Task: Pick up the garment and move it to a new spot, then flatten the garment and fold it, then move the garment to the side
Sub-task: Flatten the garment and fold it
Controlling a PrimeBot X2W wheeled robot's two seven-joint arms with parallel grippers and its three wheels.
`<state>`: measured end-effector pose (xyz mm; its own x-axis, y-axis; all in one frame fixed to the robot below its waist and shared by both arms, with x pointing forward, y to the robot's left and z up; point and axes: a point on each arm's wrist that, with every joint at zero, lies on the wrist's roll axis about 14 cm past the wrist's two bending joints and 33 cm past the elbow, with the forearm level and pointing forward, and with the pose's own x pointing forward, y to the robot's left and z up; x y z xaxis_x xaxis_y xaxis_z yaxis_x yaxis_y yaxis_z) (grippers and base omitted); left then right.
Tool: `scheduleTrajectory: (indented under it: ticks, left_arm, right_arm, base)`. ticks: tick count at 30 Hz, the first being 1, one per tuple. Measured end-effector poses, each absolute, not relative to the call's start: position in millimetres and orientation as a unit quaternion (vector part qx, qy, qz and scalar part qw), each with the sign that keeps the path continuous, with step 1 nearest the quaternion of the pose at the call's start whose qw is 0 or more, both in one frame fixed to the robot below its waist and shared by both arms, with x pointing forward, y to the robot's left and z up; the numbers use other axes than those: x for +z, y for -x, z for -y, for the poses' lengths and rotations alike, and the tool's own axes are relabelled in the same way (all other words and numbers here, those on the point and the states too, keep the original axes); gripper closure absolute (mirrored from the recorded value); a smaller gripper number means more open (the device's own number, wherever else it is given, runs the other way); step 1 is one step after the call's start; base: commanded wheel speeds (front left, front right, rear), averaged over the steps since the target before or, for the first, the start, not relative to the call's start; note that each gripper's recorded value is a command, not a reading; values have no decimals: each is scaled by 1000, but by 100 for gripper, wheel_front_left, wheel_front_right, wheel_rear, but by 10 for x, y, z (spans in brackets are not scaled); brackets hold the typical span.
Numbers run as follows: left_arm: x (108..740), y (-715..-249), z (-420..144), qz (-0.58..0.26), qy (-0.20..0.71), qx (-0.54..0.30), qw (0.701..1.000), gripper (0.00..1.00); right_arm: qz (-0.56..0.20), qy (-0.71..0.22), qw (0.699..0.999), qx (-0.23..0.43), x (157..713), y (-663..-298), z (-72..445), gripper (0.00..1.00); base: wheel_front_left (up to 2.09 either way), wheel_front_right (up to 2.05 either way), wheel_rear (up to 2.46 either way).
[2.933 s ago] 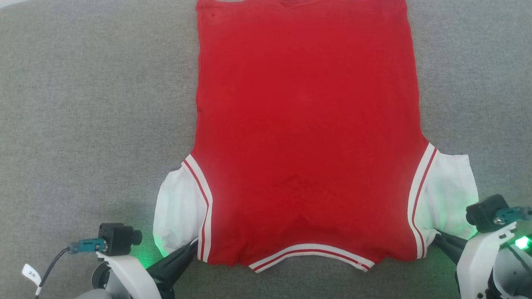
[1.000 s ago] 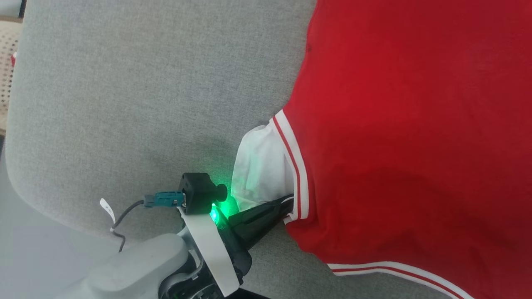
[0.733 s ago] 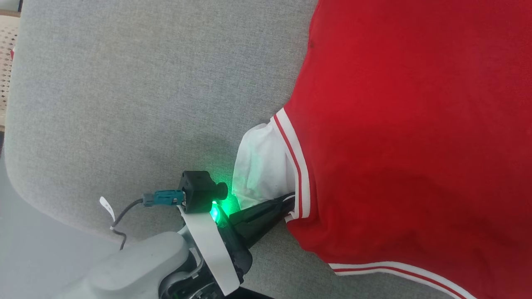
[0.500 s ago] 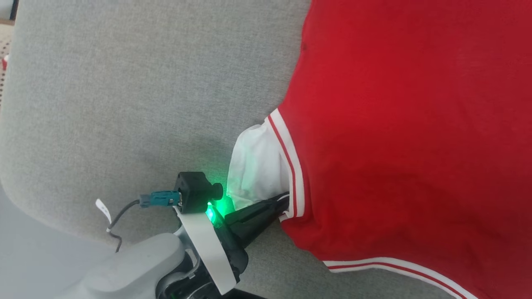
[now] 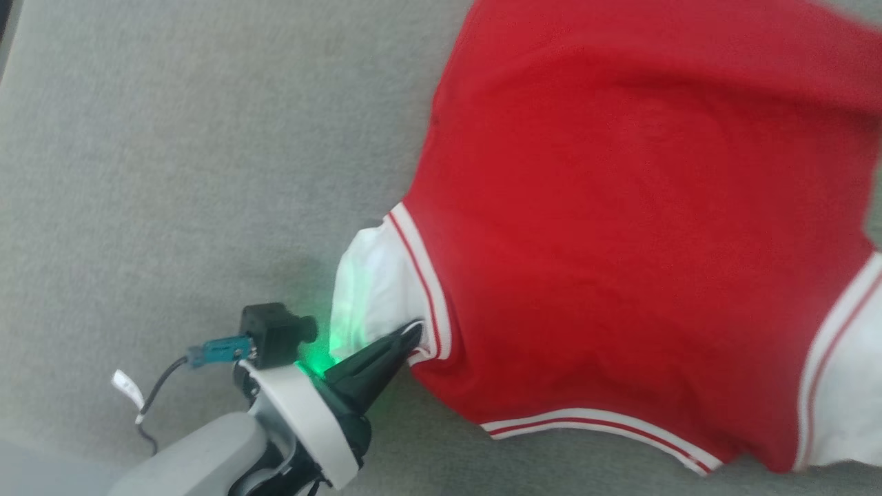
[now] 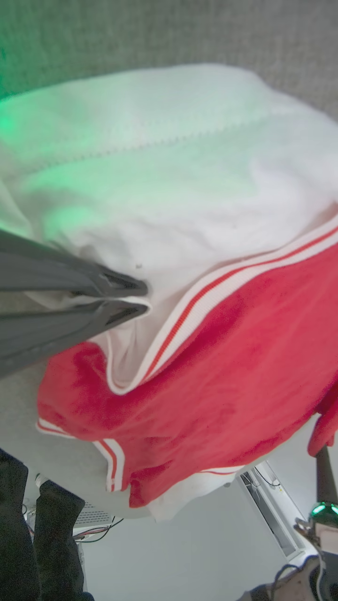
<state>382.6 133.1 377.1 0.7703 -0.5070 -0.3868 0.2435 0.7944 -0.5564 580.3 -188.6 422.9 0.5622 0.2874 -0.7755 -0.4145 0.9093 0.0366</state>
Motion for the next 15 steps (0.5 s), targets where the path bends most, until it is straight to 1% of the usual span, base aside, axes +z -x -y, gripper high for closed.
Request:
scheduleTrajectory:
  ticks: [1,2,7,11,15]
  left_arm:
    - [3798,-3824,-1336,-264,245,-206,910,100]
    - [3798,-3824,-1336,-264,245,-206,910,100]
    - [3904,-3815,-1392,-247,245,-199,916,100]
    - [3966,-3833,-1412,-234,246,-195,920,100]
    - [4002,-3832,-1421,-225,240,-195,924,100]
  right_arm:
    - [-427,77,877,205,4223,-5662,1902,100]
    - [-427,77,877,205,4223,-5662,1902,100]
    - [-453,73,859,226,4132,-4943,1962,100]
    - [-473,60,846,240,4059,-4400,1932,100]
    - [-502,50,827,250,3979,-3890,1873,100]
  base:
    - [0,0,0]
    - [0,0,0]
    - [0,0,0]
    - [0,0,0]
    - [0,0,0]
